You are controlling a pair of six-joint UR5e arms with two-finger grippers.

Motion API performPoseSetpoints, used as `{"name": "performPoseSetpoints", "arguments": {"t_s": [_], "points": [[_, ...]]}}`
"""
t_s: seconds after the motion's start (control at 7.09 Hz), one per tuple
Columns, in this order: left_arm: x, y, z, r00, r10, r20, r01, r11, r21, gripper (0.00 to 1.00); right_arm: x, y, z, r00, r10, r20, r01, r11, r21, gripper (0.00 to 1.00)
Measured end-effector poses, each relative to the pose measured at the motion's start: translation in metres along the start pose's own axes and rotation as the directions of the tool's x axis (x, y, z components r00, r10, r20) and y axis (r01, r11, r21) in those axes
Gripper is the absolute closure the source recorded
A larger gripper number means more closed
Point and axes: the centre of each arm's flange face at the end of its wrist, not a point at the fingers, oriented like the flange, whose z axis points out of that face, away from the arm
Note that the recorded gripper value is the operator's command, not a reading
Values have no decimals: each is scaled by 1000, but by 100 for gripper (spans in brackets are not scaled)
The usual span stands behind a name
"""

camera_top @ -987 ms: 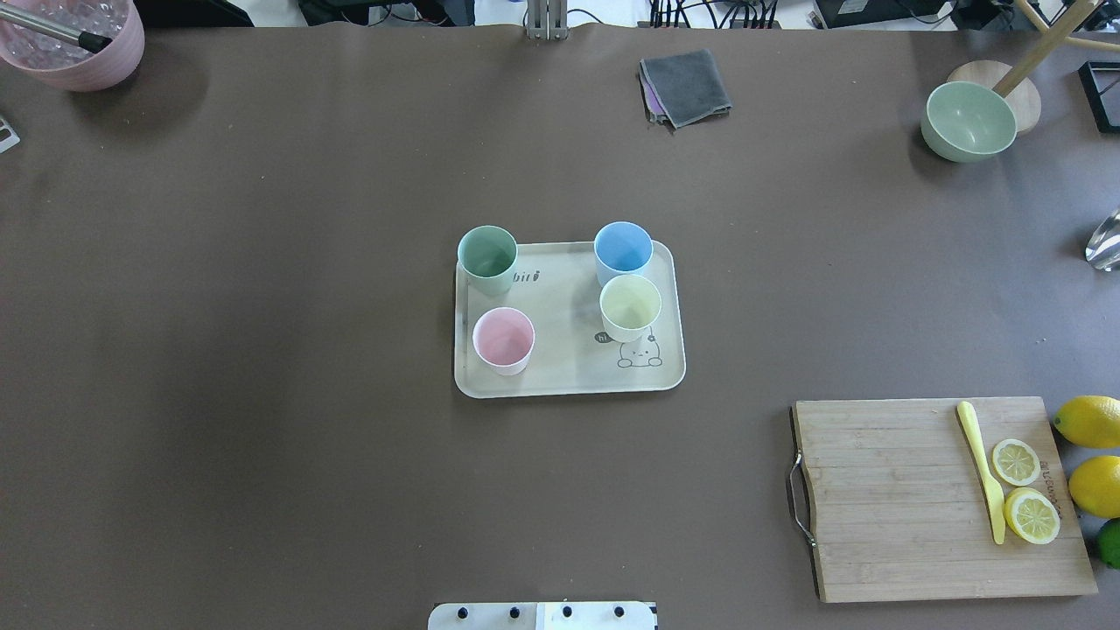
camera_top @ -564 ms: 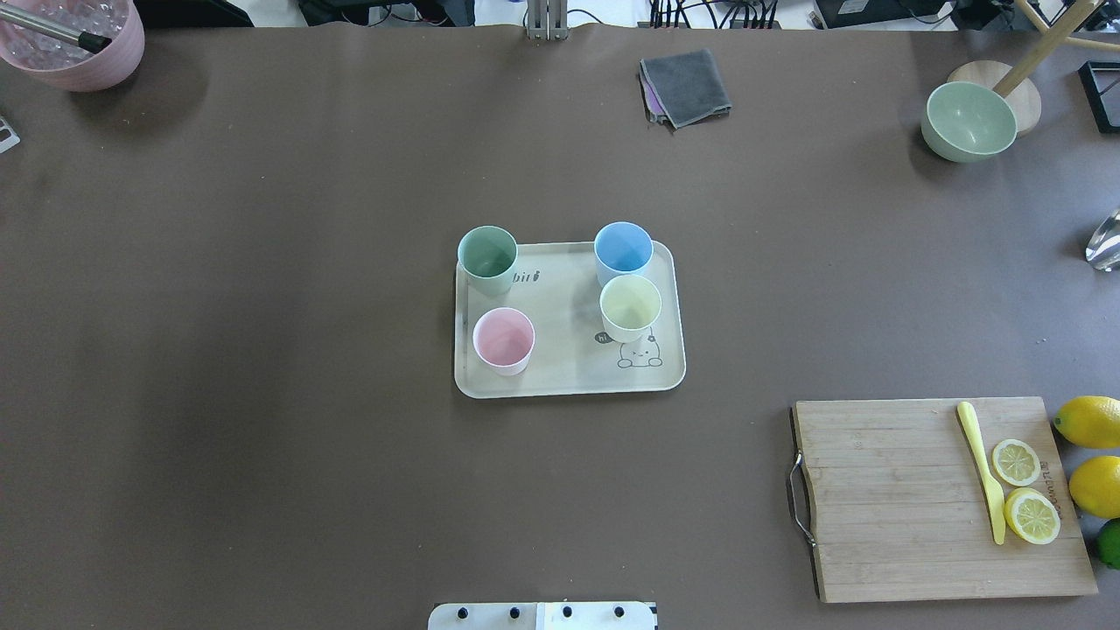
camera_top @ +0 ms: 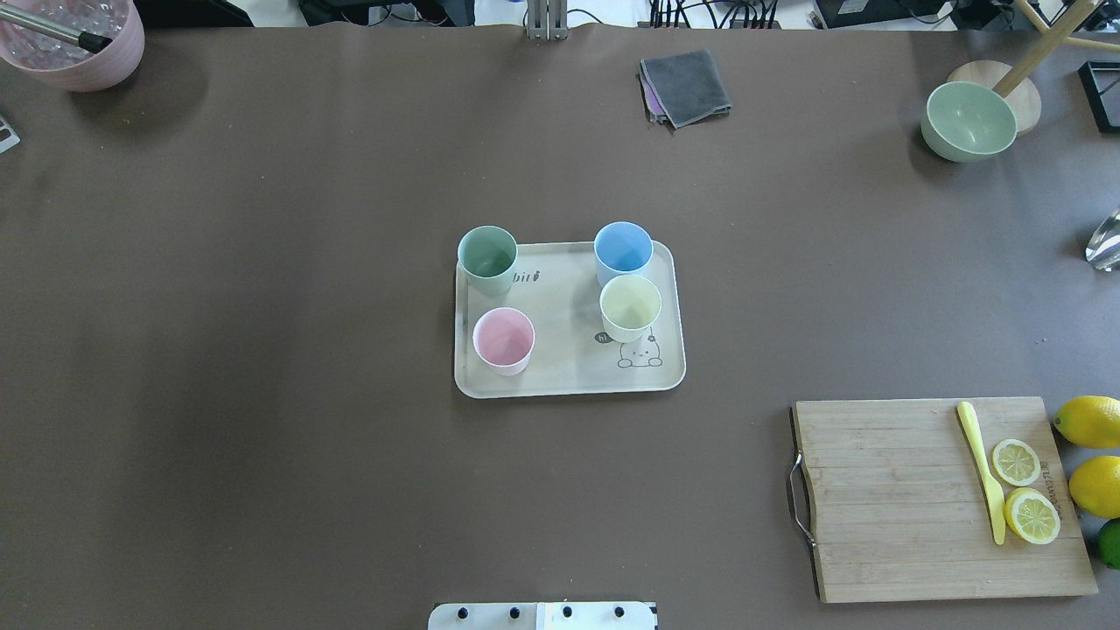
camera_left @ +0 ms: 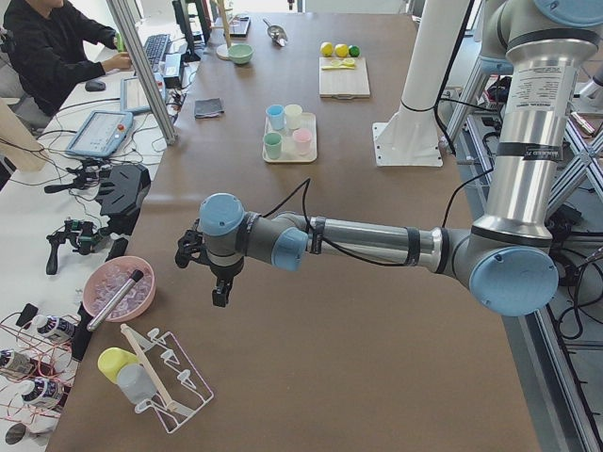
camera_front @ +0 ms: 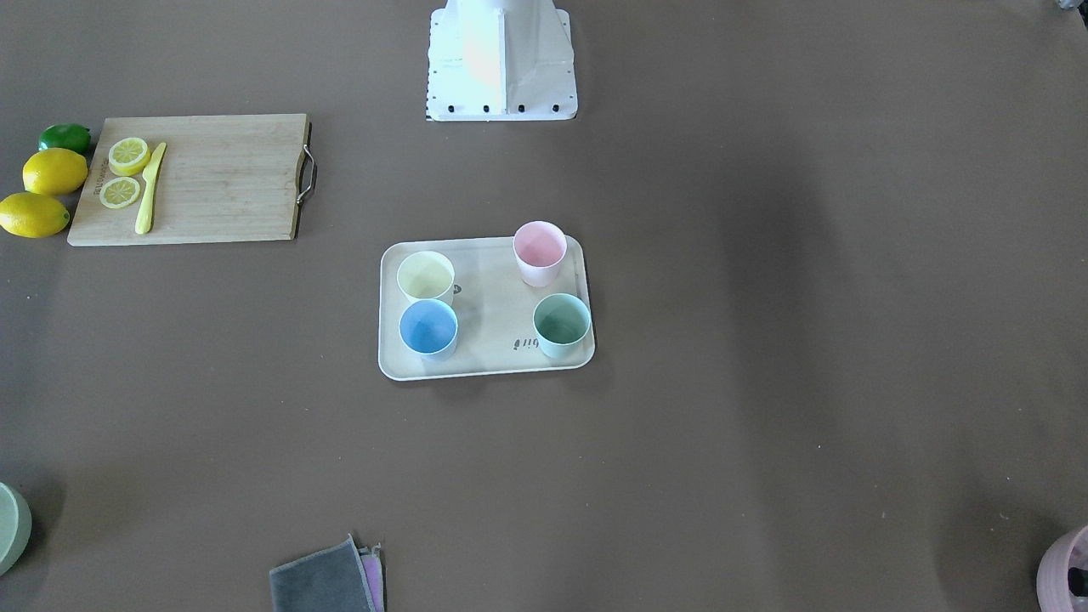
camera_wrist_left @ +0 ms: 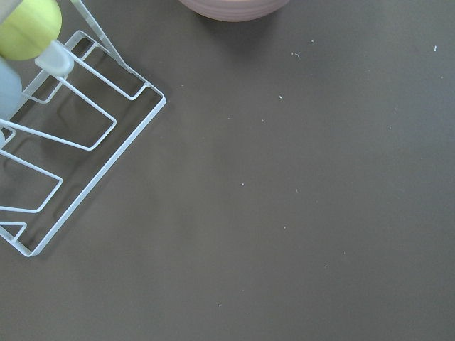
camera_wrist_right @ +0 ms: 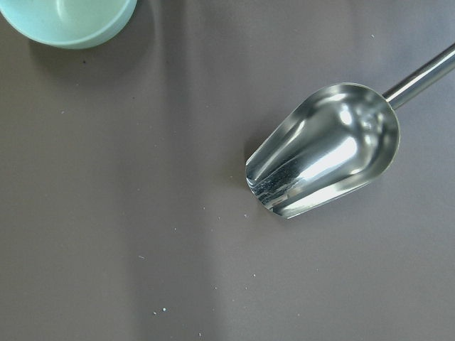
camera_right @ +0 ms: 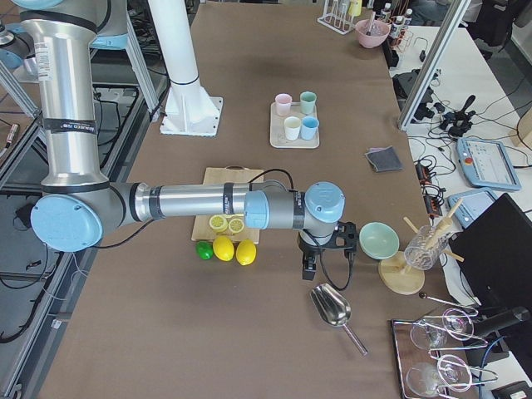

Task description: Place all cups on tray

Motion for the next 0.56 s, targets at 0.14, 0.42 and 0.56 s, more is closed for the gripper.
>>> {"name": "performPoseSetpoints", "arguments": {"t_s": [0.14, 0.42, 0.56], "points": [[-1, 0, 0, 1000, -2, 1, 2, 1000, 0, 2, -2, 0, -2, 1000, -1, -2, 1, 1000, -3, 0], [-3, 0, -6, 1000, -6, 3, 6, 1000, 10, 2, -3, 0, -2, 1000, -3, -8, 3, 1000, -5, 0], [-9, 3, -12, 1000, -15, 5, 15, 1000, 22, 2, -3, -1, -2, 1000, -3, -10, 3, 1000, -5, 0]]}}
